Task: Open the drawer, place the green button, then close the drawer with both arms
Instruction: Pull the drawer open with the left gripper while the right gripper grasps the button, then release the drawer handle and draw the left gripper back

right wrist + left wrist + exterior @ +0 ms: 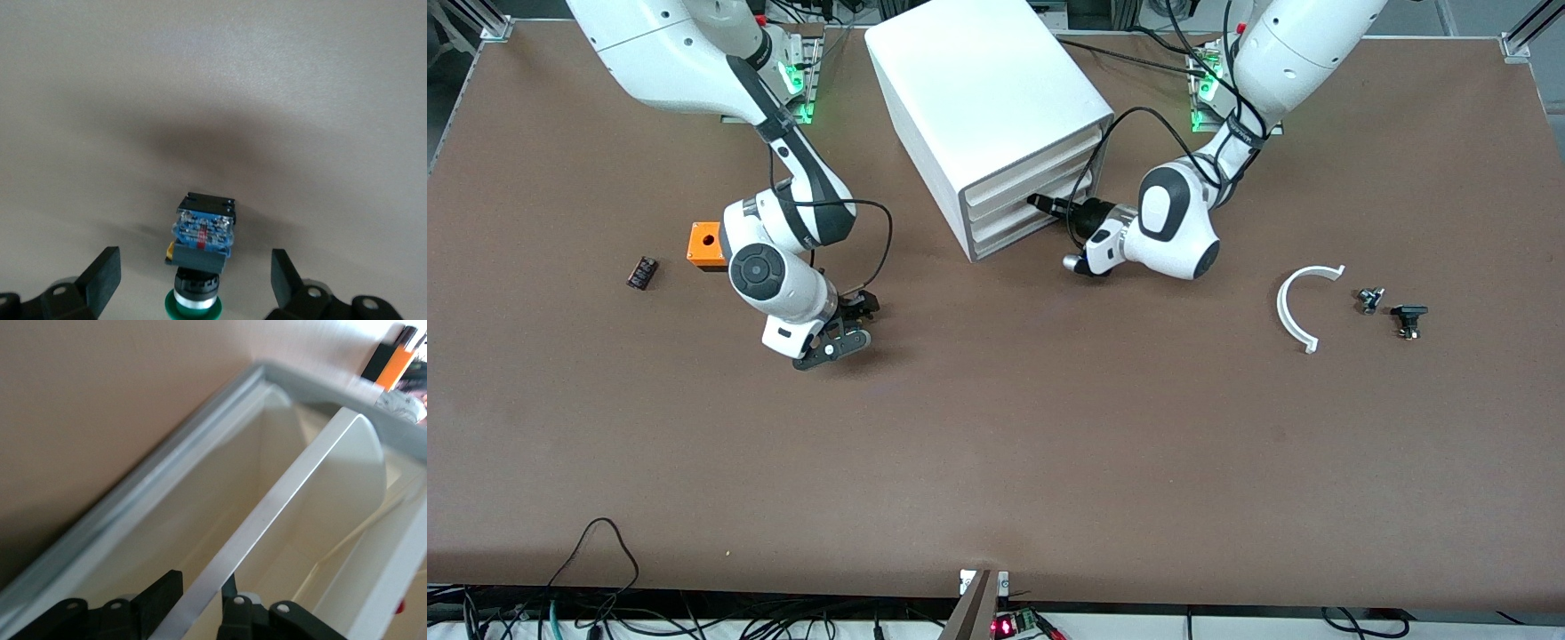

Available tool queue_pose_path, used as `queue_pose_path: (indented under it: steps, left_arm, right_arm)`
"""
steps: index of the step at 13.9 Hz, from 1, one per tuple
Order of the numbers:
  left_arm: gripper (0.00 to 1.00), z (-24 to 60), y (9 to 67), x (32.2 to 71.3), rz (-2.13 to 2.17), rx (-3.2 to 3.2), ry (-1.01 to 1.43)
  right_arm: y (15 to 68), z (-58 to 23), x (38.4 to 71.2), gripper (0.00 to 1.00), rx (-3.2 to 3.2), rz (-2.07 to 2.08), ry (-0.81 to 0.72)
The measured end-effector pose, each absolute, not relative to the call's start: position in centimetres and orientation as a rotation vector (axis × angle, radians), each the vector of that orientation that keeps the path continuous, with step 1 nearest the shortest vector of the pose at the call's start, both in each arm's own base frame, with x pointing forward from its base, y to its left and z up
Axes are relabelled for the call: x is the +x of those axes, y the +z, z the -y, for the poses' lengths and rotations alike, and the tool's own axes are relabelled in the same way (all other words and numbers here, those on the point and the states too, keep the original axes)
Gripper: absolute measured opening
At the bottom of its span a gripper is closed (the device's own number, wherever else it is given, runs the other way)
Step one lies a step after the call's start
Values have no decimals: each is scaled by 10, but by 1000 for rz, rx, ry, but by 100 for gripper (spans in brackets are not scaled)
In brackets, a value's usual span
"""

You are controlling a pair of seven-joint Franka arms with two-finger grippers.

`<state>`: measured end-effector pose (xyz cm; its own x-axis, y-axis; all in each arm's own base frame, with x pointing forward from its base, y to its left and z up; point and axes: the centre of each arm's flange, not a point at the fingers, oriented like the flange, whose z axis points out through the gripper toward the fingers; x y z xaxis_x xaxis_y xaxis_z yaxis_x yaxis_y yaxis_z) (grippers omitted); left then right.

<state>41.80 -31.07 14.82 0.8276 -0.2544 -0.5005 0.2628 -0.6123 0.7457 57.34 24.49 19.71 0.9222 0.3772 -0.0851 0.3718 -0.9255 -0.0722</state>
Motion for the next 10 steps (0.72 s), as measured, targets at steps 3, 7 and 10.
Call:
queue_pose_path:
  steps: [3,7,10]
  left_arm:
    - [25,253,160,471,-80,2136,-571]
    - [34,216,171,511,-149,2180,-424]
    - [67,202,196,535,-171,2227,-291]
  right_arm:
    - [184,-245,572,100,-3025,586,158]
    - [176,-245,571,97,-3026,579,171]
    - [170,-244,570,84,-3039,523,187]
